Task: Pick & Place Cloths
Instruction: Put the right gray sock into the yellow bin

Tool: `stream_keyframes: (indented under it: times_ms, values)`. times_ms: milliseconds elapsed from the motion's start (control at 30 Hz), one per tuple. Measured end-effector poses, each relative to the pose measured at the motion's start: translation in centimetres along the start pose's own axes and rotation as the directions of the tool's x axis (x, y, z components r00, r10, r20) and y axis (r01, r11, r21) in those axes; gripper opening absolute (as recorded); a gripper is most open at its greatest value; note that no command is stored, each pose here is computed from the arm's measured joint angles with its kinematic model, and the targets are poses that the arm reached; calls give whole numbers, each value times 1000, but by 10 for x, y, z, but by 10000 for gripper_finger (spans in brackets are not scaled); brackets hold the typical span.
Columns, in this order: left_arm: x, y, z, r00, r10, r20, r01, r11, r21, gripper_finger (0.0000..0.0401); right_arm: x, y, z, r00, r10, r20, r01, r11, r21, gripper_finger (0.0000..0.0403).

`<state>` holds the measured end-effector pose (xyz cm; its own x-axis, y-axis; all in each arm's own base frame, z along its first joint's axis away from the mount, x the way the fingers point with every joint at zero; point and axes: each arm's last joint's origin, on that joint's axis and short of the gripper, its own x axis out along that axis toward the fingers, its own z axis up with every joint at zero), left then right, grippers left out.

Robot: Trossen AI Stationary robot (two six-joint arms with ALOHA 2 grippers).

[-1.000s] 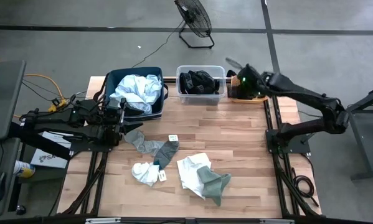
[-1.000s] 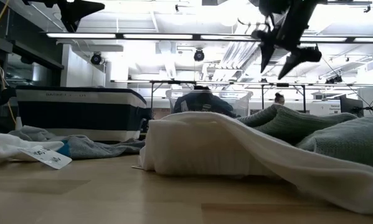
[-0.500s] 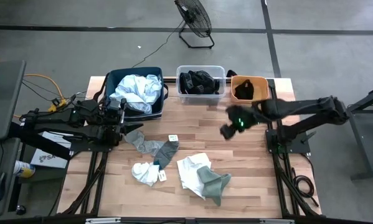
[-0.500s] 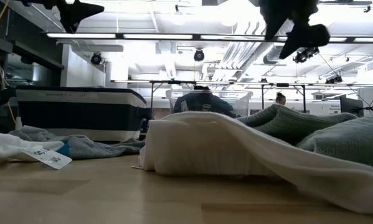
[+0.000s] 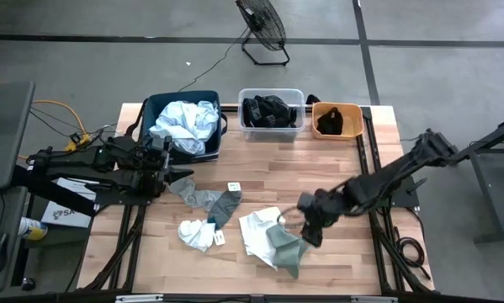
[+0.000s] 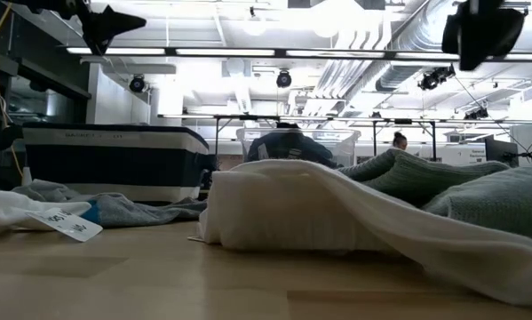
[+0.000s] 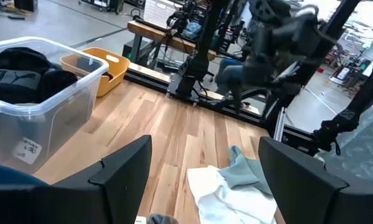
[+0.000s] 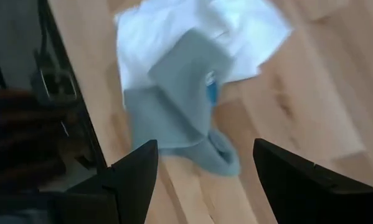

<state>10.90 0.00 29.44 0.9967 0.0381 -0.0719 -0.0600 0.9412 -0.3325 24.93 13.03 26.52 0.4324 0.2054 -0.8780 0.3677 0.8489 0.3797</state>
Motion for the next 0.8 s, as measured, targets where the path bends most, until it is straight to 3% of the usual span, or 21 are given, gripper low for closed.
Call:
stream_keyframes:
  times_ms: [100, 333, 533, 800]
  values:
    - [0, 0, 0, 1000, -8, -5, 8, 1000, 19, 290, 23, 15, -6, 1000, 25, -8, -25, 997, -76, 255]
    - [-11, -3, 0, 992, -125, 9, 124, 987, 107, 290, 78, 29, -16, 996, 20, -91, -30, 994, -102, 255]
    - [-16, 3, -24, 975, -222, -6, 221, 970, 101, 290, 113, 25, -22, 988, -52, -142, 48, 998, -30, 255]
    - [-26, 11, -52, 953, -301, 24, 299, 953, 56, 290, 132, 21, -26, 984, -116, -137, 116, 993, -15, 254]
